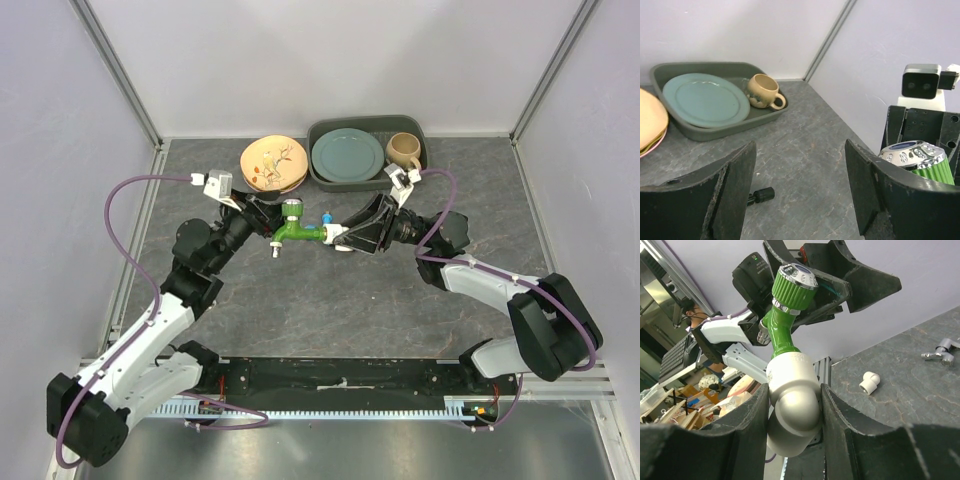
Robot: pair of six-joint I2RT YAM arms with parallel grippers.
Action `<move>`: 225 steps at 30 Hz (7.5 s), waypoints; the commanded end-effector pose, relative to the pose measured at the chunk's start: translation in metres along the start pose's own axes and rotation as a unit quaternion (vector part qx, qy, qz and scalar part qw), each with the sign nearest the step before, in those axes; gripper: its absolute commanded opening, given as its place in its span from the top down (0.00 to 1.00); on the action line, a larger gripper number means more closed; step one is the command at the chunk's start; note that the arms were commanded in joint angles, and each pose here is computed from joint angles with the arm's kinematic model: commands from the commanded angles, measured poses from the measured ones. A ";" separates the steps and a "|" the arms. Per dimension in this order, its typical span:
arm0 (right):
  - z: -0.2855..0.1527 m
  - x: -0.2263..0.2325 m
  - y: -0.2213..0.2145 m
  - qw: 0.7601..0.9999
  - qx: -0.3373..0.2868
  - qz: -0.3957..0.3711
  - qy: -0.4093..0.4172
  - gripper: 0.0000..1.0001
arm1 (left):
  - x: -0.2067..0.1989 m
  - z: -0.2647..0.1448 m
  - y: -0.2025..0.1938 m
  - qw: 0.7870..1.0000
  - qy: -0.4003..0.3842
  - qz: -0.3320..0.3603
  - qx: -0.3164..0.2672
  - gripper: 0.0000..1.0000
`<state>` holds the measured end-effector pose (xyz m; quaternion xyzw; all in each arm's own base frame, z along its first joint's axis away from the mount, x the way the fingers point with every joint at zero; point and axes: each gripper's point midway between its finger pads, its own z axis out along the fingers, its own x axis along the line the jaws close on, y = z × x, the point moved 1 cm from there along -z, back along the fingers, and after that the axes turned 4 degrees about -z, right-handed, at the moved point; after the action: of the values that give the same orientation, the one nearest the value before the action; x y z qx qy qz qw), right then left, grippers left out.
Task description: Install the water faucets
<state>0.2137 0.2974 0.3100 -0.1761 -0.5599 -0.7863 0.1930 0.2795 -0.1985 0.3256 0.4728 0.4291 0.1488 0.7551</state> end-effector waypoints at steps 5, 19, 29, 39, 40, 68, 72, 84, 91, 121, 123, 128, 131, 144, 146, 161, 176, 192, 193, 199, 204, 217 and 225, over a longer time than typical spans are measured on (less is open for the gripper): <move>0.009 0.007 0.019 0.997 -0.023 -0.073 0.022 1.00 | -0.064 -0.001 0.028 0.989 -0.145 0.003 0.002 0.23; 0.010 -0.006 0.016 0.997 -0.014 -0.077 -0.004 1.00 | -0.086 -0.011 0.004 0.971 -0.215 0.019 0.101 0.22; 0.009 -0.017 0.011 0.994 0.009 -0.101 -0.040 1.00 | -0.089 -0.011 0.011 0.974 -0.169 -0.040 0.143 0.18; 0.008 0.000 0.014 0.994 0.001 -0.109 -0.014 1.00 | -0.027 -0.010 0.015 0.996 0.000 -0.018 0.087 0.18; 0.008 0.001 0.014 0.994 -0.001 -0.107 -0.012 1.00 | -0.022 -0.012 0.015 0.996 0.016 -0.016 0.084 0.18; 0.008 0.006 0.017 0.994 -0.013 -0.113 -0.002 1.00 | 0.044 -0.067 0.051 0.972 0.201 -0.108 -0.052 0.05; 0.008 0.005 0.016 0.994 -0.009 -0.112 -0.001 1.00 | 0.026 -0.067 0.063 0.978 0.166 -0.117 -0.048 0.03; 0.008 0.004 0.014 0.994 -0.004 -0.111 0.002 1.00 | -0.040 -0.041 0.052 0.987 -0.035 -0.147 0.045 0.02; 0.010 0.002 0.012 0.994 0.001 -0.111 0.002 1.00 | -0.060 -0.035 0.038 0.975 -0.114 -0.165 0.096 0.02; 0.023 -0.019 -0.004 0.997 0.035 -0.066 -0.016 1.00 | -0.098 -0.044 0.018 0.963 -0.221 -0.003 0.156 0.74; 0.024 -0.019 -0.003 0.997 0.035 -0.064 -0.014 1.00 | -0.106 -0.048 0.008 0.955 -0.241 0.030 0.168 0.76; 0.025 -0.023 -0.004 0.998 0.033 -0.053 -0.019 1.00 | -0.121 -0.060 -0.014 0.936 -0.279 0.078 0.201 0.77; 0.025 -0.024 -0.003 0.998 0.032 -0.050 -0.021 1.00 | -0.124 -0.068 -0.029 0.925 -0.286 0.109 0.225 0.73; 0.024 -0.023 0.000 0.998 0.023 -0.054 -0.027 1.00 | -0.103 -0.081 -0.040 0.928 -0.235 0.165 0.236 0.56; 0.023 -0.022 0.001 0.998 0.023 -0.055 -0.027 1.00 | -0.101 -0.086 -0.042 0.927 -0.237 0.173 0.231 0.60; 0.023 -0.025 -0.004 0.998 0.037 -0.052 -0.024 1.00 | -0.121 -0.115 -0.037 0.906 -0.321 0.200 0.187 0.16; 0.023 -0.026 -0.003 0.997 0.036 -0.058 -0.034 1.00 | -0.118 -0.098 -0.022 0.946 -0.243 0.111 0.181 0.16; 0.023 -0.031 -0.003 0.997 0.033 -0.057 -0.047 1.00 | -0.130 -0.124 -0.068 0.894 -0.316 0.034 0.315 0.24; 0.022 -0.034 -0.001 0.996 0.028 -0.058 -0.055 1.00 | -0.128 -0.125 -0.072 0.893 -0.311 0.030 0.324 0.27; 0.019 -0.047 0.002 0.992 0.023 -0.068 -0.102 1.00 | -0.121 -0.123 -0.077 0.897 -0.293 0.029 0.331 0.43; 0.012 -0.063 0.003 0.984 0.023 -0.078 -0.159 1.00 | -0.111 -0.105 -0.058 0.928 -0.233 0.054 0.284 0.39; 0.001 -0.066 0.017 0.972 -0.026 -0.119 -0.200 1.00 | -0.049 -0.092 0.006 0.985 0.079 -0.100 0.114 0.12; 0.000 -0.054 0.024 0.974 -0.057 -0.123 -0.180 1.00 | -0.023 -0.093 -0.025 0.970 0.142 -0.150 0.129 0.07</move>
<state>0.2789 0.3009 0.2597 -0.3013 -0.6013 -0.7400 0.0069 0.1793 -0.1725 0.3178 0.5121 0.5555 0.0607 0.6523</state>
